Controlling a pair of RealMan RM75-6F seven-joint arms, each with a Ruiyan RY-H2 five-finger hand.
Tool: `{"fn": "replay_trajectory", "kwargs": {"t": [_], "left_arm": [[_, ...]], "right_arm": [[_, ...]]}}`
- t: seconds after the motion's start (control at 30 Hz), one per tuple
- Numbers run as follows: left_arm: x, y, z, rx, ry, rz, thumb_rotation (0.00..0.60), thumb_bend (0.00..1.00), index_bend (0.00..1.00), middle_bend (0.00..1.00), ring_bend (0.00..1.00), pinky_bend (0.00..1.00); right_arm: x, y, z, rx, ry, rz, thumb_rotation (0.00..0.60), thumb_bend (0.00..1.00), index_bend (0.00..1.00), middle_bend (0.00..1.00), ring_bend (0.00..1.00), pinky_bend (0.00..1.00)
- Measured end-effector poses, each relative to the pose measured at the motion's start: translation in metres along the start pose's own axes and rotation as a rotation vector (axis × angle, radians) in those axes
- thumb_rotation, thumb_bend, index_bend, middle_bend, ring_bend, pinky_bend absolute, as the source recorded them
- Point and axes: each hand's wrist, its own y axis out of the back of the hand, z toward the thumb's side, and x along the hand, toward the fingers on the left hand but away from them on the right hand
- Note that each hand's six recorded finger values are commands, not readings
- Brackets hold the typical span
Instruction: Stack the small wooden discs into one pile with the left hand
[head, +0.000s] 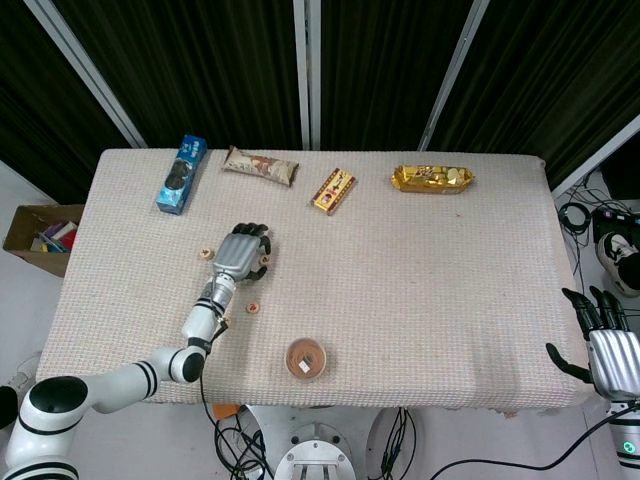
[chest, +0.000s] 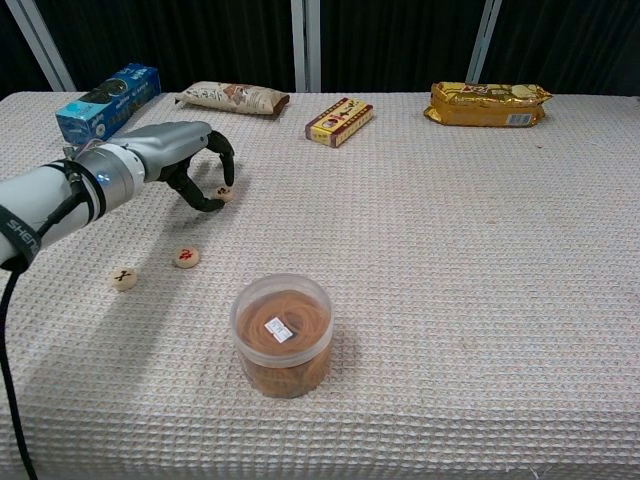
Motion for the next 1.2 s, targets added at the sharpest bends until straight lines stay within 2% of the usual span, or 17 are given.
{"fn": "replay_trajectory", "kwargs": {"t": [0.3, 0.57, 0.7, 0.87, 1.0, 1.2], "left_arm": [[0.002, -0.001, 0.002, 0.009, 0.002, -0.006, 0.6, 0.38, 0.49, 0.14, 0.1, 0.12], [-0.005, 0.014, -0.006, 0.0, 0.005, 0.048, 0.6, 0.38, 0.51, 0.15, 0.1, 0.12], [-0.016, 0.029, -0.023, 0.0, 0.025, 0.086, 0.6, 0.38, 0.5, 0.15, 0.1, 0.12], [-0.038, 0.042, -0.056, 0.006, 0.084, 0.115, 0.6, 0.38, 0.5, 0.15, 0.1, 0.12], [-0.049, 0.036, -0.075, 0.015, 0.125, 0.097, 0.6, 0.38, 0.49, 0.15, 0.1, 0.12], [-0.049, 0.029, -0.088, 0.016, 0.159, 0.083, 0.6, 0.38, 0.49, 0.15, 0.1, 0.12]], "right_arm": [[0.001, 0.0, -0.002, -0.001, -0.005, -0.002, 0.6, 0.22, 0.12, 0.18, 0.0, 0.05], [-0.001, 0.002, 0.0, 0.0, 0.003, -0.006, 0.6, 0.22, 0.12, 0.18, 0.0, 0.05], [-0.004, 0.002, 0.003, 0.003, 0.014, -0.003, 0.6, 0.22, 0.12, 0.18, 0.0, 0.05], [-0.007, -0.001, 0.006, 0.002, 0.024, 0.003, 0.6, 0.22, 0.12, 0.18, 0.0, 0.05], [-0.008, -0.001, 0.007, 0.004, 0.026, 0.007, 0.6, 0.22, 0.12, 0.18, 0.0, 0.05], [-0.009, 0.0, 0.01, 0.01, 0.032, 0.006, 0.6, 0.22, 0.12, 0.18, 0.0, 0.05]]}}
